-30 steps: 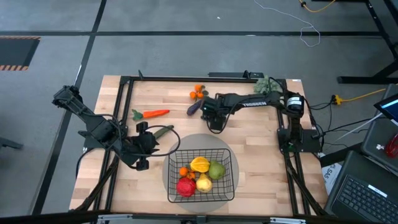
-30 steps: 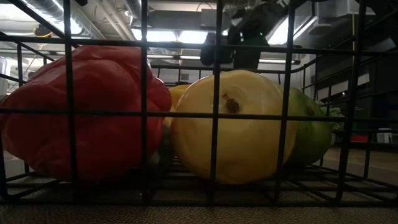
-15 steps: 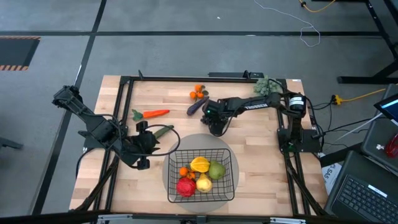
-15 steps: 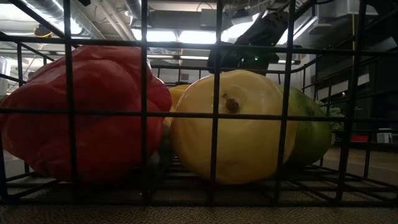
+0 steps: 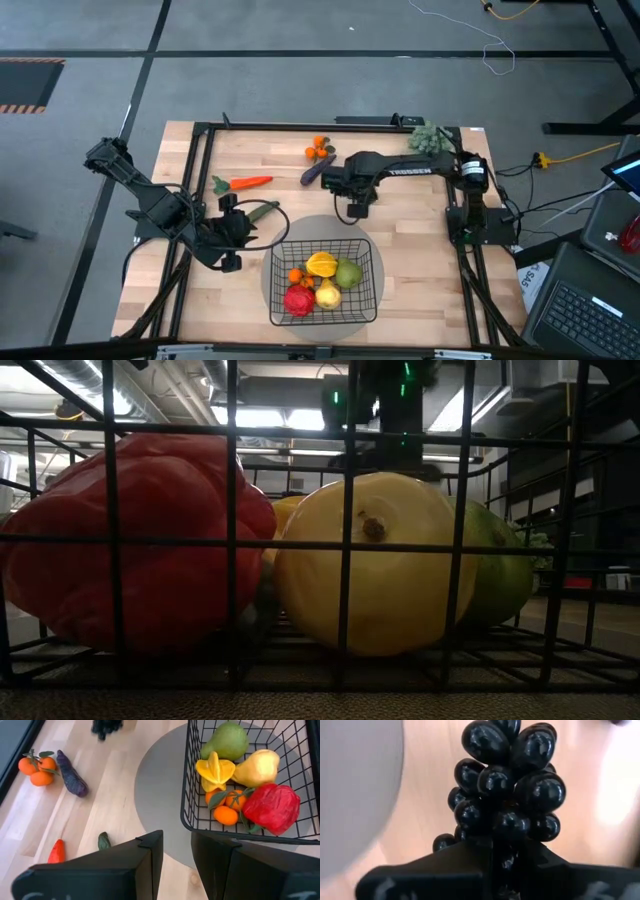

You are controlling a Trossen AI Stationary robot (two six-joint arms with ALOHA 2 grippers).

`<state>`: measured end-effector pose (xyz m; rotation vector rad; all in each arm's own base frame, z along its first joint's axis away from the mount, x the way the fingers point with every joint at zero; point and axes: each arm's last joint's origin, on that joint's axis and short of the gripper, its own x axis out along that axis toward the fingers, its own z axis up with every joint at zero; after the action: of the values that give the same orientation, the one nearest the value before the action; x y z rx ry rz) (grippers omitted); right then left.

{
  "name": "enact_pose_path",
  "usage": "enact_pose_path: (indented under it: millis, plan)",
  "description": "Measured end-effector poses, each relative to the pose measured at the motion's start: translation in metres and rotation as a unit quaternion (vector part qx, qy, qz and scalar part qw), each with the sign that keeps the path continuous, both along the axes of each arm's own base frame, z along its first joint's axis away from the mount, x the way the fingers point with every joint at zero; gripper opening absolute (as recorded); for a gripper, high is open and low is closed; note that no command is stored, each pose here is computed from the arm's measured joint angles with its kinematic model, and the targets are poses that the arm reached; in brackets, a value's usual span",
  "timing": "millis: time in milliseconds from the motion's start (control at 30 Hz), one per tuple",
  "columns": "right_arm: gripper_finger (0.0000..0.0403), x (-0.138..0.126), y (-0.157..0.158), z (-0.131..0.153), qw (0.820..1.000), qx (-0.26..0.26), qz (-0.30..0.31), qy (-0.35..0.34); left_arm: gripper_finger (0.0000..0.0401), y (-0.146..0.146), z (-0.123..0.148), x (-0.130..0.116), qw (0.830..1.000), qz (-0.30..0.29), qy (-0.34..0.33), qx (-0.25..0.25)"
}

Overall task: Build produce basket
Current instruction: Put the grapes into the black wire basket

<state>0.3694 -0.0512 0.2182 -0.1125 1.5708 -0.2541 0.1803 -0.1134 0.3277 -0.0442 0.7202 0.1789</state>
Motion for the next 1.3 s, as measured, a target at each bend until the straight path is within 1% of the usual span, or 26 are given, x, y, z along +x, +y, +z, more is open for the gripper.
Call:
enact_pose_path:
  millis: [33, 100, 167, 200, 267, 300, 367, 433, 500, 567, 633, 700, 767, 867, 900, 1033, 1133, 1300]
  plan:
    - [0.0031, 0.000, 0.005, 0.013, 1.000, -0.013, 0.008, 0.015, 0.0088, 0.000, 0.000, 0.000, 1.000, 0.000, -0.001, 0.001]
    - [0.0031, 0.000, 0.017, 0.043, 0.999, -0.041, 0.017, 0.023, 0.0088, 0.000, 0.000, 0.000, 1.000, 0.001, -0.001, 0.001]
    - [0.0029, -0.005, 0.028, 0.070, 0.998, -0.056, 0.018, 0.033, 0.0088, 0.000, 0.000, 0.000, 1.000, 0.001, -0.001, 0.002]
    - [0.0026, -0.006, 0.033, 0.082, 0.998, -0.057, 0.018, 0.028, 0.0088, 0.000, 0.000, 0.000, 1.000, 0.003, -0.003, 0.004]
    - [0.0024, -0.004, 0.042, 0.104, 0.998, -0.049, 0.009, -0.030, 0.0088, 0.001, 0.000, 0.000, 1.000, 0.008, -0.007, 0.009]
    - [0.0024, -0.007, 0.048, 0.114, 0.998, -0.030, 0.014, -0.049, 0.0088, 0.001, 0.000, 0.000, 1.000, 0.009, -0.008, 0.011]
    - [0.0022, -0.016, 0.059, 0.134, 0.996, 0.025, 0.020, -0.077, 0.0088, 0.001, 0.000, 0.000, 1.000, 0.011, -0.009, 0.012]
    - [0.0022, -0.025, 0.072, 0.150, 0.990, 0.081, 0.015, -0.112, 0.0088, 0.001, 0.000, 0.000, 1.000, 0.011, -0.008, 0.013]
    - [0.0022, -0.036, 0.087, 0.164, 0.982, 0.126, 0.017, -0.137, 0.0088, 0.001, 0.000, 0.000, 1.000, 0.011, -0.008, 0.013]
    - [0.0022, -0.045, 0.105, 0.179, 0.971, 0.155, 0.032, -0.179, 0.0088, 0.001, 0.000, 0.000, 1.000, 0.010, -0.008, 0.013]
    - [0.0021, -0.053, 0.122, 0.190, 0.960, 0.170, 0.059, -0.213, 0.0088, 0.001, 0.000, 0.000, 1.000, 0.009, -0.009, 0.017]
    - [0.0021, -0.054, 0.141, 0.196, 0.946, 0.185, 0.091, -0.250, 0.0088, 0.001, 0.001, 0.000, 1.000, 0.012, -0.011, 0.020]
    - [0.0023, -0.052, 0.160, 0.196, 0.934, 0.196, 0.123, -0.273, 0.0088, 0.001, 0.001, 0.000, 1.000, 0.014, -0.012, 0.022]
    - [0.0038, -0.046, 0.187, 0.191, 0.915, 0.213, 0.159, -0.302, 0.0088, 0.001, 0.001, 0.000, 1.000, 0.016, -0.014, 0.023]
    - [0.0040, -0.044, 0.195, 0.186, 0.912, 0.217, 0.169, -0.304, 0.0088, 0.001, 0.001, 0.001, 0.999, 0.016, -0.014, 0.024]
    - [0.0043, -0.034, 0.221, 0.167, 0.905, 0.201, 0.204, -0.315, 0.0088, 0.001, 0.001, 0.001, 0.999, 0.016, -0.014, 0.023]
    - [0.0048, -0.029, 0.229, 0.158, 0.904, 0.189, 0.207, -0.324, 0.0088, 0.001, 0.001, 0.001, 1.000, 0.016, -0.015, 0.022]
    - [0.0066, -0.022, 0.232, 0.148, 0.908, 0.192, 0.192, -0.319, 0.0088, 0.001, 0.001, 0.001, 0.999, 0.019, -0.019, 0.017]
